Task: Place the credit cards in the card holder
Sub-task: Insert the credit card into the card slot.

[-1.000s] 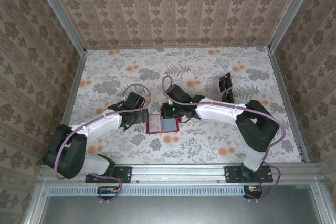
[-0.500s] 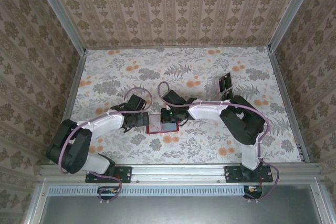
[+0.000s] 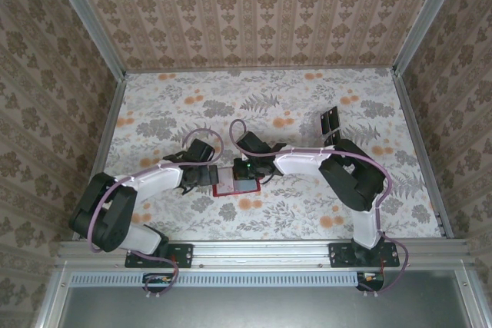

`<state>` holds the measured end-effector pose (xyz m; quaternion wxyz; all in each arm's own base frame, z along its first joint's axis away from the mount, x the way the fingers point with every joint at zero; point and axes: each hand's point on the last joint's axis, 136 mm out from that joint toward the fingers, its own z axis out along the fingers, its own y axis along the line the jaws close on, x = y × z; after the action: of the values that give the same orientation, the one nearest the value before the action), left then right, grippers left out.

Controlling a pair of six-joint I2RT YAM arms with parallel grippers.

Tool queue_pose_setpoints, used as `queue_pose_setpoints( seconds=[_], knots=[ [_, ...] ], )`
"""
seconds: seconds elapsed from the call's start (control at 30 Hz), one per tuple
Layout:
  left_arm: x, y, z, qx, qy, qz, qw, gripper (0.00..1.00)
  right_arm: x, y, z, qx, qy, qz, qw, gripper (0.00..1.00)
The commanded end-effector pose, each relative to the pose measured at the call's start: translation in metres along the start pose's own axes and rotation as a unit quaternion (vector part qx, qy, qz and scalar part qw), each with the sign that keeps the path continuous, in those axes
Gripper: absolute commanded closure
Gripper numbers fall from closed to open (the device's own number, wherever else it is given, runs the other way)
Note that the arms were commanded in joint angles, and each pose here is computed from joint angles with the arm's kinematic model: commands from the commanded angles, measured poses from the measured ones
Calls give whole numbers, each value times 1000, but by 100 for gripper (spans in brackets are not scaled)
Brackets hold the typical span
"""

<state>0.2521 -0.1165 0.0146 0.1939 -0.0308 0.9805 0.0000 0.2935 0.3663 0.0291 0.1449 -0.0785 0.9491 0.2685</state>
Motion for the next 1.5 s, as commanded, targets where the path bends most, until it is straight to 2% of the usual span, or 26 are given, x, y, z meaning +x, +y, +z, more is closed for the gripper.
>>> queue_pose_setpoints(
  seconds=[0.0,1.13,1.33,1.47],
  knots=[
    [9,1,8,1,13,-1,1000,0,-9,15,-17,-15,-19,-2,1000,100],
    [14,-1,13,8,17,-2,1000,0,3,24,15,-18,18,-8,1000,100],
    [13,-2,12,10,17,-2,1000,0,0,30,12,-22,17,-13,1000,100],
    [11,-2,7,12,14,-1,1000,0,-7,38,-4,-33,1,-19,999,100]
  ],
)
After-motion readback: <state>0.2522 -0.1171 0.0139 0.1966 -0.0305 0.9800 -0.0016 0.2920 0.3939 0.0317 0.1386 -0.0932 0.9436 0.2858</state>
